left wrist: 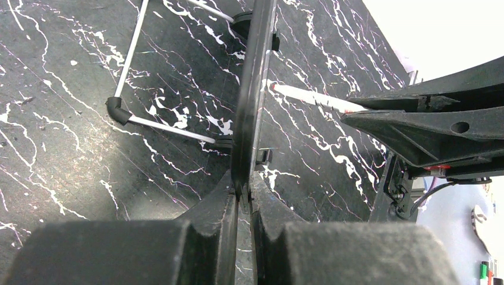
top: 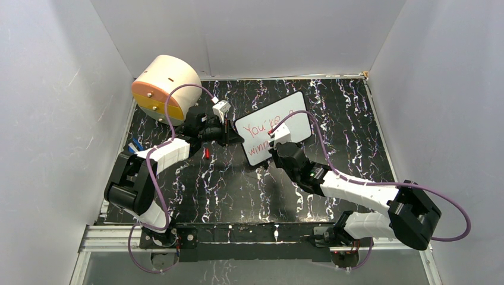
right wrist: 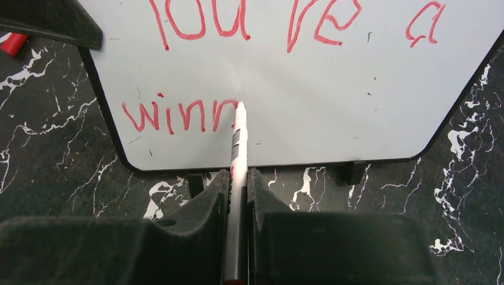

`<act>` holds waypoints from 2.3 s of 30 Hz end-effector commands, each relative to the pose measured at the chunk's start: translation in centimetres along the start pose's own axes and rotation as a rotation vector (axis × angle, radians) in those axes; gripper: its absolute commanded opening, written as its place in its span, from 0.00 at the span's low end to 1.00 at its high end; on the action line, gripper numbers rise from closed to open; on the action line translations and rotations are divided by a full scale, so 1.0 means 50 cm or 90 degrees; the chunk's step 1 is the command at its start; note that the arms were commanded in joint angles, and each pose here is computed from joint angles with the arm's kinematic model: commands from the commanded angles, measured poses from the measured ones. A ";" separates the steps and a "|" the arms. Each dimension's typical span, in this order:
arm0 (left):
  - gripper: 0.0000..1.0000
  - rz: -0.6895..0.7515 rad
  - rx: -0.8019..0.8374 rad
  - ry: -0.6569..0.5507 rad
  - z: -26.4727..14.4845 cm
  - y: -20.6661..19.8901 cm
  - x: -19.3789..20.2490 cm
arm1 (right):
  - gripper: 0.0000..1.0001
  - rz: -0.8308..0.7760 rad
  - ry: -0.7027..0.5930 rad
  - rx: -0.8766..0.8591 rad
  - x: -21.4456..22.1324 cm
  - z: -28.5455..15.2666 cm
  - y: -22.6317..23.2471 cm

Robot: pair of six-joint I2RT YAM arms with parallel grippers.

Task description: Write a sentence on the whiteboard

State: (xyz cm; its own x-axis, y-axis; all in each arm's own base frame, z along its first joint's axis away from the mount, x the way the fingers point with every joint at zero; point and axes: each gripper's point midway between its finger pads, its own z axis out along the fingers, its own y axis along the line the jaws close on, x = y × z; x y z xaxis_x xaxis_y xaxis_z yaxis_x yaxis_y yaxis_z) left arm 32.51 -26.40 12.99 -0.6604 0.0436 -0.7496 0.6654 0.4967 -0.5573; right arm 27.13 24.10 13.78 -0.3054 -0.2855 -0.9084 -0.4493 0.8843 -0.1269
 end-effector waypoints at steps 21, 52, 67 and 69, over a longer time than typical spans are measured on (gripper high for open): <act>0.00 0.028 -0.007 -0.008 -0.010 -0.014 -0.021 | 0.00 0.025 -0.016 0.009 -0.013 0.010 -0.010; 0.00 0.025 -0.004 -0.003 -0.008 -0.014 -0.018 | 0.00 0.015 -0.006 0.045 -0.010 0.021 -0.034; 0.00 0.025 -0.003 -0.002 -0.006 -0.012 -0.017 | 0.00 0.018 -0.034 0.052 -0.040 0.024 -0.038; 0.00 0.024 -0.003 -0.001 -0.005 -0.011 -0.016 | 0.00 0.017 -0.039 0.049 -0.046 0.024 -0.037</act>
State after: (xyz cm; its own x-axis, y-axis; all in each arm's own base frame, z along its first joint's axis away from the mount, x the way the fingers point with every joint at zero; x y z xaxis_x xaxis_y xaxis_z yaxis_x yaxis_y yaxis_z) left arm 32.45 -26.42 12.99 -0.6627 0.0456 -0.7475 0.6635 0.4985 -0.5579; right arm 28.38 22.75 12.93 -0.3230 -0.2979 -0.8983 -0.3987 0.9037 -0.1563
